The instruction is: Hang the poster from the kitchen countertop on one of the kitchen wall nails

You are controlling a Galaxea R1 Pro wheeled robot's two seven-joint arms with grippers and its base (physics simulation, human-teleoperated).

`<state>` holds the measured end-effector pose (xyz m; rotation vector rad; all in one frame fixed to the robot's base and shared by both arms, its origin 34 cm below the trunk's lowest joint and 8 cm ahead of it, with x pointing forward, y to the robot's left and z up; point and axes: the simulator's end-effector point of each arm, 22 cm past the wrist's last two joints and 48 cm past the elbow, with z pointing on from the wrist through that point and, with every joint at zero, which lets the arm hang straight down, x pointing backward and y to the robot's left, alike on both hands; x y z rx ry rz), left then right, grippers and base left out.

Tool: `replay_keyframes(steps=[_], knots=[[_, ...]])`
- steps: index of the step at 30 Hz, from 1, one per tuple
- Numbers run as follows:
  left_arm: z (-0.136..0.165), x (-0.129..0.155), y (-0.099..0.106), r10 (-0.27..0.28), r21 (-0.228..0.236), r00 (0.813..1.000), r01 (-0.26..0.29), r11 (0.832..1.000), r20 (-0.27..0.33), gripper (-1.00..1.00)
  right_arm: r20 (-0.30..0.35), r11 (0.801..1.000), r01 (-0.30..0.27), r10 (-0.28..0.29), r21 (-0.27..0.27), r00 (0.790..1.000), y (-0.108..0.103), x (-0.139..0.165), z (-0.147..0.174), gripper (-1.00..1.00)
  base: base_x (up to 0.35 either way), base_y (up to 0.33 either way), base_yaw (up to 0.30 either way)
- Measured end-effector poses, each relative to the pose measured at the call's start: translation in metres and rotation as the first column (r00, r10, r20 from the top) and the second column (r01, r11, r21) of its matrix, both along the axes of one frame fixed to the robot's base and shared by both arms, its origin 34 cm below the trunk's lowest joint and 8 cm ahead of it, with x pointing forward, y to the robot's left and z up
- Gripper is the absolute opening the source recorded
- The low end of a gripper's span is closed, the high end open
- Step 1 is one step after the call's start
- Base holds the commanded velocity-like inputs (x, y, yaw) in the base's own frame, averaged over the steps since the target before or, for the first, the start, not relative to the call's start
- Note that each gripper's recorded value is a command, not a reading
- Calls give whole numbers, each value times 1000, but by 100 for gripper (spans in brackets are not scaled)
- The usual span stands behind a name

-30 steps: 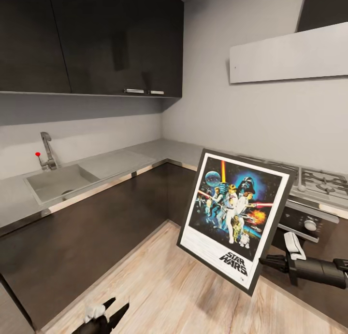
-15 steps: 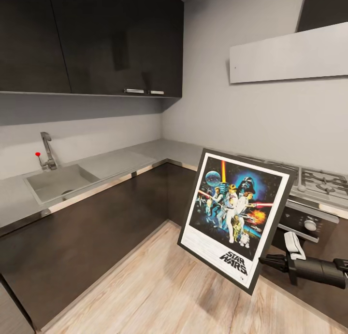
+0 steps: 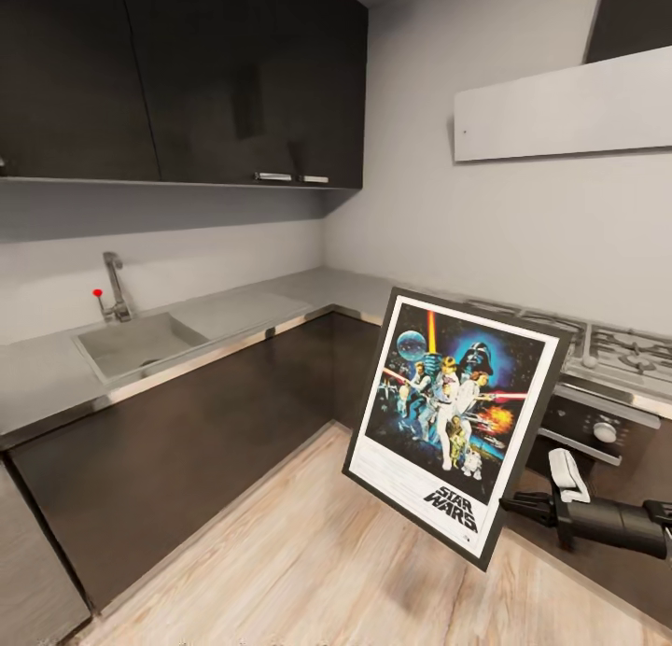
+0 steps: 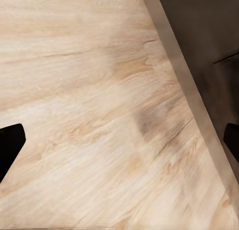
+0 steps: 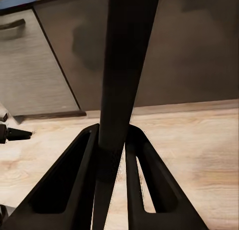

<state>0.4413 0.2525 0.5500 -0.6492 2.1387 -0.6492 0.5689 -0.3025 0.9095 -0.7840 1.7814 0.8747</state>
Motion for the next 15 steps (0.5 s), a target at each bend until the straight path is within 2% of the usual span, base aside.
replay_keyframes(steps=[6, 15], knots=[[0, 0, 0, 1, 0, 1000, -1, 1000, -1, 100, 1, 1000, 0, 0, -2, 1000, 0, 0, 0, -100, -135, 75, 228], [-1, -1, 1, 1, -1, 1000, -1, 1000, -4, 100, 0, 1000, -4, 4, 15, 1000, 7, 0, -2, -100, -223, 184, 41]])
